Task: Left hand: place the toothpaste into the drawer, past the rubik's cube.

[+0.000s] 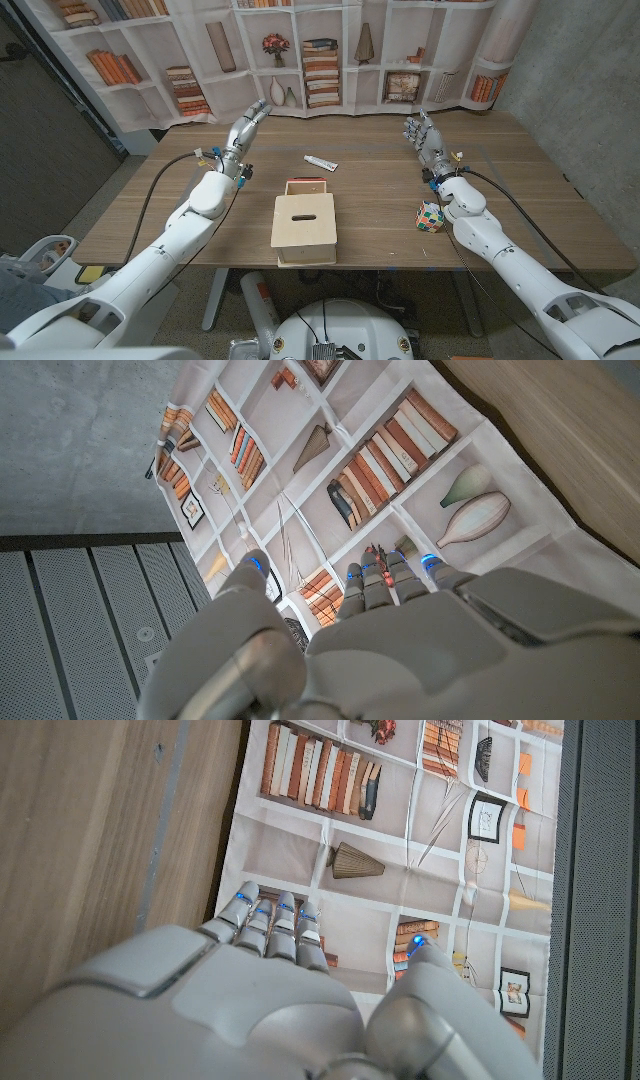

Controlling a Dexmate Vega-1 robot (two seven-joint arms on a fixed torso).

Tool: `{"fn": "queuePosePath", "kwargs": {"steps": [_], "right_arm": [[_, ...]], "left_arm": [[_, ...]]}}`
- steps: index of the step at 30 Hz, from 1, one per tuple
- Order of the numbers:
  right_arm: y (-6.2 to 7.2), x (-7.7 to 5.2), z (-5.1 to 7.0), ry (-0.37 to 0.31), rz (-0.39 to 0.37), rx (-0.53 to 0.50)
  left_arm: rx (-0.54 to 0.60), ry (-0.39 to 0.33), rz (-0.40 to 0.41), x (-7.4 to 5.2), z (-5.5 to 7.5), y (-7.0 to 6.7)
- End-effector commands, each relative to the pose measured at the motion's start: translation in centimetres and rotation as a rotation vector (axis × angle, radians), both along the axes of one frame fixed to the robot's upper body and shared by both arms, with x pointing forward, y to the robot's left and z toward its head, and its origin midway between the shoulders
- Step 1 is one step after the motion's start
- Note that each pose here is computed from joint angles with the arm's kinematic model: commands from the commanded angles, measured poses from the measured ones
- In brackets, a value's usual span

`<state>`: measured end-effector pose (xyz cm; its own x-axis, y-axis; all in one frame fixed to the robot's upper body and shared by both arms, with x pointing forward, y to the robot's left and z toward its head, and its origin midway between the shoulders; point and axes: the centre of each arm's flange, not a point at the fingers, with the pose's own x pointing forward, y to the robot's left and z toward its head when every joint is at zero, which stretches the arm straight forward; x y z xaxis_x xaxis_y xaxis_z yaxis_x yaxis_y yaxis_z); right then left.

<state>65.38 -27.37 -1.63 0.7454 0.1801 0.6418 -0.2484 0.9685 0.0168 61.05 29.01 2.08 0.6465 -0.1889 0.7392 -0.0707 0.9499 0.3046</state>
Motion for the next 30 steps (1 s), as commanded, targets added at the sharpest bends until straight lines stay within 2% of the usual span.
{"fn": "queuePosePath", "kwargs": {"steps": [1, 4, 9, 11, 23, 25, 30], "right_arm": [[0.1, 0.2, 0.0, 0.006, 0.012, 0.020], [0.2, 0.1, -0.1, 0.004, 0.012, 0.015], [0.4, 0.1, -0.2, 0.004, 0.011, 0.007], [0.4, 0.1, -0.2, 0.006, 0.010, 0.014], [0.4, 0.3, -0.2, 0.012, -0.001, 0.018], [0.4, 0.3, -0.2, 0.014, -0.002, 0.016], [0.3, 0.2, -0.2, 0.014, -0.004, 0.014]], "left_arm": [[0.060, -0.005, 0.084, -0.5, 0.7, -0.3], [0.067, 0.003, 0.095, -0.3, 0.7, -0.3], [0.104, -0.013, 0.165, -0.2, 0.9, -0.6], [0.109, -0.009, 0.155, -0.1, 1.0, -0.7], [0.182, -0.032, 0.220, 0.1, 1.4, -1.8], [0.181, -0.060, 0.204, 0.1, 1.3, -1.9], [0.166, -0.051, 0.200, 0.4, 1.2, -1.7]]}}
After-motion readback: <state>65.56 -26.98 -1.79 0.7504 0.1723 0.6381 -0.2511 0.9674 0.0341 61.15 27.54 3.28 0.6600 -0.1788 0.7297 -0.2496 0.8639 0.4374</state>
